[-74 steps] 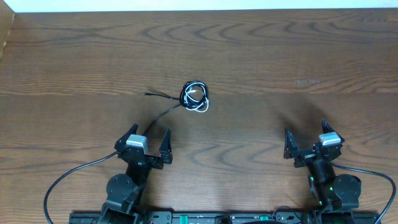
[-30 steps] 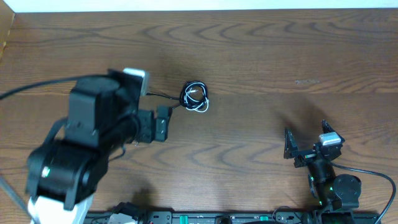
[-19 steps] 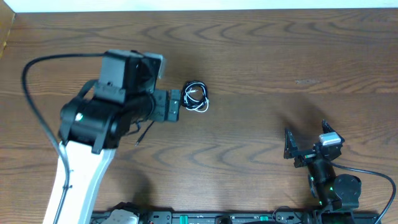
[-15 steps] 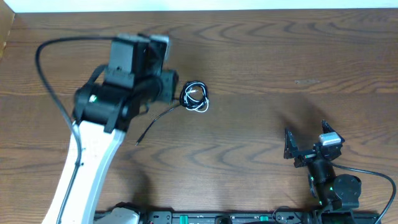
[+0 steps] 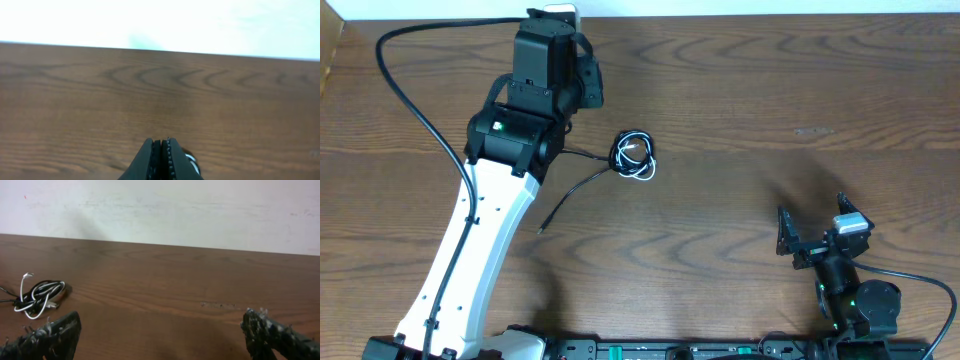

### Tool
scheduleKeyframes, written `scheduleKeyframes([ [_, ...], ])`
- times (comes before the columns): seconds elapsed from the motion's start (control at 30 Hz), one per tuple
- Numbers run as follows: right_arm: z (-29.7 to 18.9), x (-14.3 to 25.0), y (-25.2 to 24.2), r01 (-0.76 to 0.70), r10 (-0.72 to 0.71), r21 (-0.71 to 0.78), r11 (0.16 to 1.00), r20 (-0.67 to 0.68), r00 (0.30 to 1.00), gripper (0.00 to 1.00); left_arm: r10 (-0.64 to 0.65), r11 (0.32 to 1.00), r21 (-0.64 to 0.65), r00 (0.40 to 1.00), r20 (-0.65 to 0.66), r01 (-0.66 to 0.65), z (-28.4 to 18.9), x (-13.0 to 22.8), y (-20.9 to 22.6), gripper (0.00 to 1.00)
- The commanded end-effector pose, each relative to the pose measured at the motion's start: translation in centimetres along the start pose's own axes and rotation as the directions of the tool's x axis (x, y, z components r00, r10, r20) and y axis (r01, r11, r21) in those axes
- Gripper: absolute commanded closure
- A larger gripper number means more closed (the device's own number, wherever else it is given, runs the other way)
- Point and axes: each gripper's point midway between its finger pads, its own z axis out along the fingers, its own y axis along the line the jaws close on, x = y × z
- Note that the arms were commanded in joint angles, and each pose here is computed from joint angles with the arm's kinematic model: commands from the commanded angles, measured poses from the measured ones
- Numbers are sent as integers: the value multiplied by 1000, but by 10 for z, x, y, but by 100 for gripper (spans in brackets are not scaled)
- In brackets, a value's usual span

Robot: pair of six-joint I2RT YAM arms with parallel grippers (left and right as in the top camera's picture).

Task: Untangle cables
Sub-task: 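Move the left gripper forward over the black-and-white cable bundle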

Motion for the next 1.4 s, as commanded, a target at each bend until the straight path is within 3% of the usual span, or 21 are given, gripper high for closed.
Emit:
scheduleKeyframes([
  [0.0, 0, 0, 2, 16, -16, -9, 1000, 0, 1000, 1, -129, 991, -40, 991, 20, 130, 0, -5, 6, 92],
  [0.13, 0, 0, 2, 16, -16, -9, 1000, 0, 1000, 1, -123, 990, -78, 990, -71, 117, 1, 18, 13, 88],
  [0.3, 0, 0, 2, 16, -16, -9, 1000, 0, 1000, 1, -235, 963, -188, 939, -250, 191, -6, 71, 28, 87],
  [0.5, 0, 0, 2, 16, -16, -9, 1000, 0, 1000, 1, -306, 938, -281, 864, -401, 202, -4, 134, 39, 50],
  [0.67, 0, 0, 2, 16, -16, -9, 1000, 0, 1000, 1, -311, 945, -254, 815, -490, 208, 4, 167, 33, 43],
  [0.77, 0, 0, 2, 16, -16, -9, 1000, 0, 1000, 1, -307, 945, -259, 812, -496, 199, 9, 173, 34, 45],
  [0.8, 0, 1, 2, 16, -16, -9, 1000, -1, 1000, 1, -307, 945, -258, 814, -493, 200, 13, 174, 34, 52],
  [0.9, 0, 1, 2, 16, -16, -9, 1000, -1, 1000, 1, -306, 946, -253, 816, -489, 203, 24, 178, 33, 89],
  [0.93, 0, 1, 2, 16, -16, -9, 1000, -1, 1000, 1, -305, 946, -254, 815, -493, 201, 28, 181, 32, 92],
  [1.37, 0, 0, 2, 16, -16, -9, 1000, 0, 1000, 1, -303, 939, -322, 728, -615, 118, 65, 233, 38, 92],
])
